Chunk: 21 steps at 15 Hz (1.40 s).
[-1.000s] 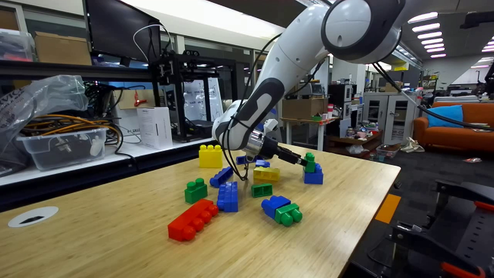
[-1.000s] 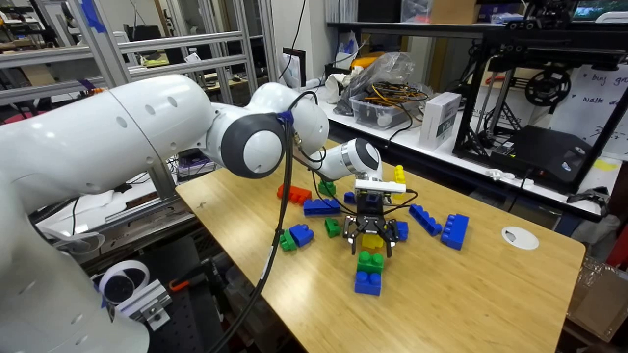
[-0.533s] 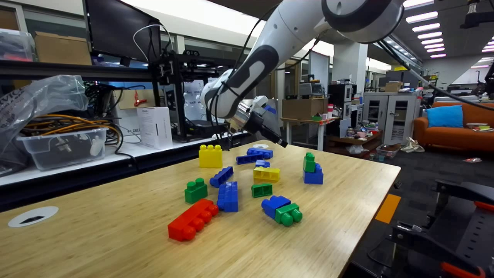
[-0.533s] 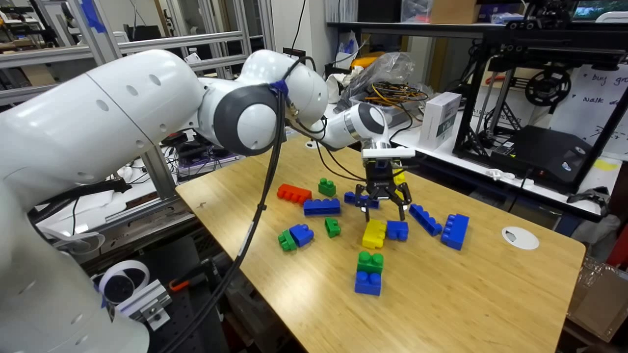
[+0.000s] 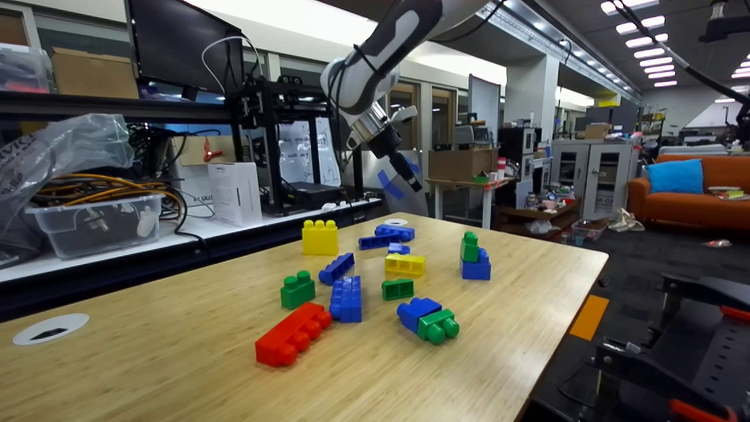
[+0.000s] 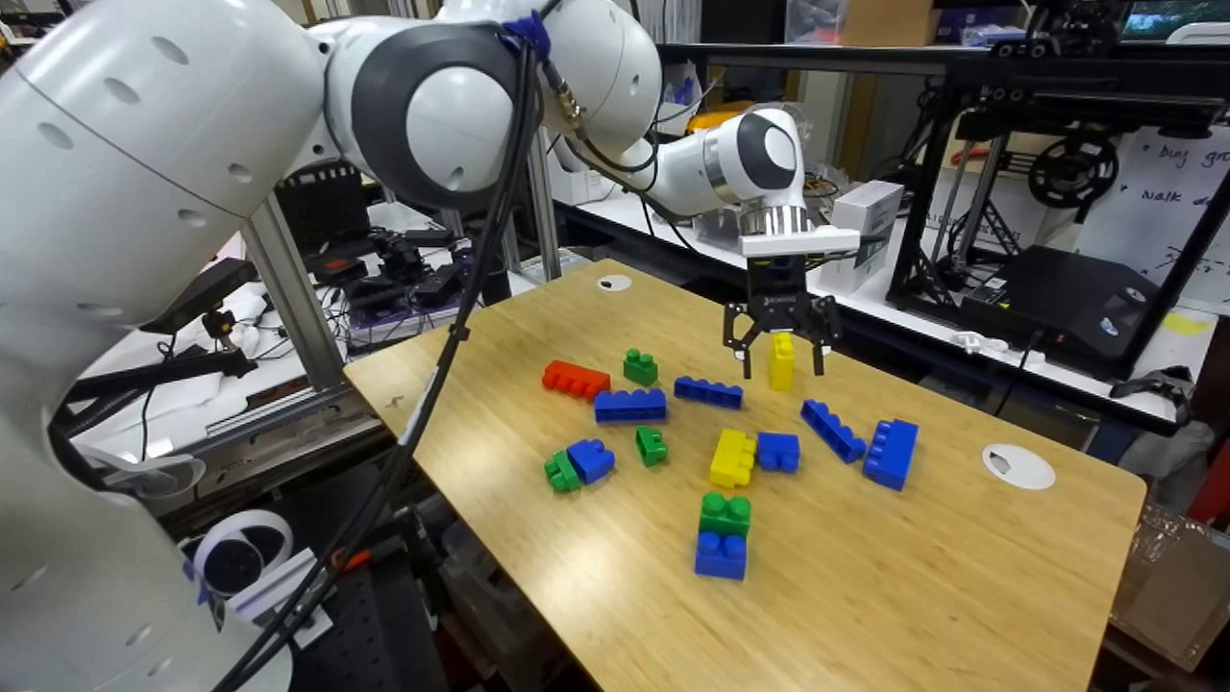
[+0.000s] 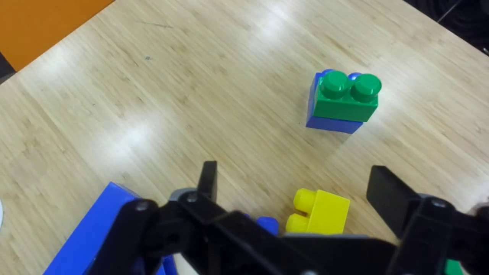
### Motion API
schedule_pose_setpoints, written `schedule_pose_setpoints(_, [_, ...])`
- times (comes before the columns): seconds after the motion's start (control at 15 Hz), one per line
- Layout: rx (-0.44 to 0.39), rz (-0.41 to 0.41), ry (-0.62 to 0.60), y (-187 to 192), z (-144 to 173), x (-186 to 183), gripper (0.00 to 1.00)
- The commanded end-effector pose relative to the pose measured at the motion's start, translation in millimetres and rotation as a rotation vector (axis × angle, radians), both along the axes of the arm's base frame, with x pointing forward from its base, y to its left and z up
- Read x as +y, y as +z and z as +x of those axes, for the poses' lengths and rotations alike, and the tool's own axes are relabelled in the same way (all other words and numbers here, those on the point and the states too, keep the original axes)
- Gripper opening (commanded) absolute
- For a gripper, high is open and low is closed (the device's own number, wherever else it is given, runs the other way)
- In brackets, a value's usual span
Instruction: Place the square blue block upright, put one of the green blocks on top of the square blue block
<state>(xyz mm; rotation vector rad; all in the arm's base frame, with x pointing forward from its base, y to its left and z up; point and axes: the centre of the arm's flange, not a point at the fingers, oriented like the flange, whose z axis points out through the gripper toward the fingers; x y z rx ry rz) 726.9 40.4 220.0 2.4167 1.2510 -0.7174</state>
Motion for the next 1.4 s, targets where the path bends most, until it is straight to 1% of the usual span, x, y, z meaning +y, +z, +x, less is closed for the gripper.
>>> schedule_pose_setpoints(0.0, [-0.074,0.137,-0.055,13.7,-72.2,-37.2,1.0])
schedule_pose_setpoints(0.33, [-0.18,0.26,-0.142,24.0,-99.3,-82.0,1.0])
schedule_pose_setpoints(0.6, [-0.24,0.301,-0.173,20.4,-134.7,-108.5,1.0])
schedule_pose_setpoints(0.8, [-0.246,0.34,-0.216,10.1,-174.0,-123.1,1.0])
schedule_pose_setpoints(1.0, [-0.243,0.368,-0.252,-0.6,-226.4,-131.7,1.0])
schedule_pose_setpoints(1.2, [-0.306,0.377,-0.205,-7.4,-283.6,-131.2,1.0])
schedule_pose_setpoints(1.33, [-0.374,0.384,-0.154,-14.0,-301.2,-130.5,1.0])
